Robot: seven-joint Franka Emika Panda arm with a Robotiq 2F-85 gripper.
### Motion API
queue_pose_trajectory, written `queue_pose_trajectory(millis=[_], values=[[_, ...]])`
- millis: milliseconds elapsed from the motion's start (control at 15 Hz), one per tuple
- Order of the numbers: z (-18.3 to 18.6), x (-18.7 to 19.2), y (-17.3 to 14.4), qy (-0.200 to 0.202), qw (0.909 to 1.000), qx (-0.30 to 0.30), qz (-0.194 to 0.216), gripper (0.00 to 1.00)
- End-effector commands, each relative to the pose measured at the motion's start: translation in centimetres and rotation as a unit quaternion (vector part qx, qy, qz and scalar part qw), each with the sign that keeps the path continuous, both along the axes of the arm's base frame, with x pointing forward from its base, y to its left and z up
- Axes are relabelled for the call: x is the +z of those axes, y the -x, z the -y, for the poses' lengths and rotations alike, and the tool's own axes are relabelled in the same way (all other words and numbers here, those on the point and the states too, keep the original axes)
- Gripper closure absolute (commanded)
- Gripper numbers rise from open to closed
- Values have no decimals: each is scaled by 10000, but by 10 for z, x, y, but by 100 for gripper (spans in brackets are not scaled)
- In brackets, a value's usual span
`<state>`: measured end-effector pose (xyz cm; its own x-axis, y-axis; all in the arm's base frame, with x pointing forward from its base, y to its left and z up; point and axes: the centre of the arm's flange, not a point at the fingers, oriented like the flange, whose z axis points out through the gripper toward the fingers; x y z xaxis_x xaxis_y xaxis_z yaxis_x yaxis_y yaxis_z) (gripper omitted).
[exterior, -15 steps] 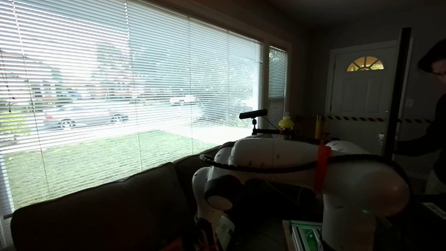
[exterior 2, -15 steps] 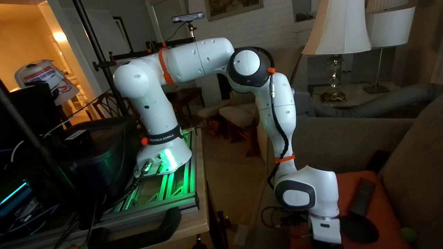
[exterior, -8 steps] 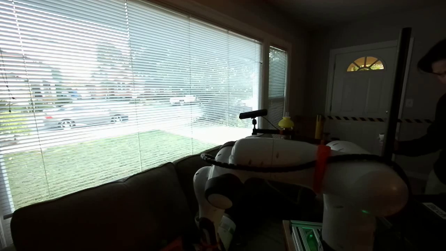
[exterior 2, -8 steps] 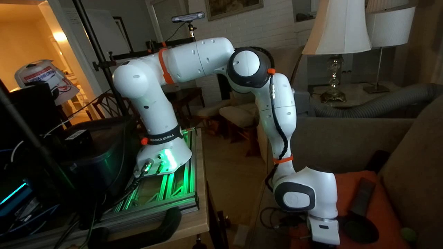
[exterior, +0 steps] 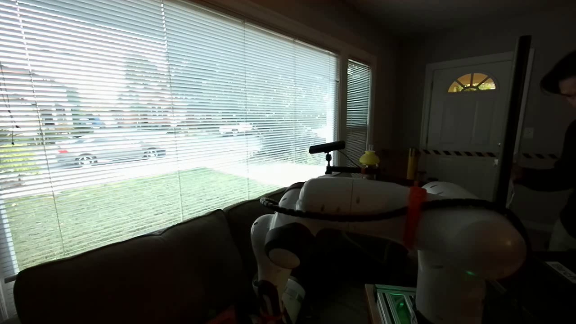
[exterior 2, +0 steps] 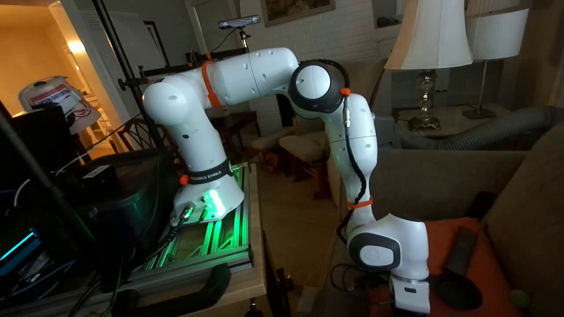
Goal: Put the snack packet on the armrest of the chair
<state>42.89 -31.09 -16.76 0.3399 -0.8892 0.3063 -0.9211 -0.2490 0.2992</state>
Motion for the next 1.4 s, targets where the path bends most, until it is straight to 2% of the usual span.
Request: queue_pose_trajectory(millis=[0,400,867,1000,1133,1333], values=[[-5,19,-15,-213,9997,-103,3,100],[0,129,-53,417,9978,514,55,100],[-9,254,-107,1252,9860,1087,187,100],[-20,269,-124,1166,9830,1365,385,100],[-32,278,-145,852,9790,1755,585,100],[-49,296,-170,933,9699,2149,661,100]])
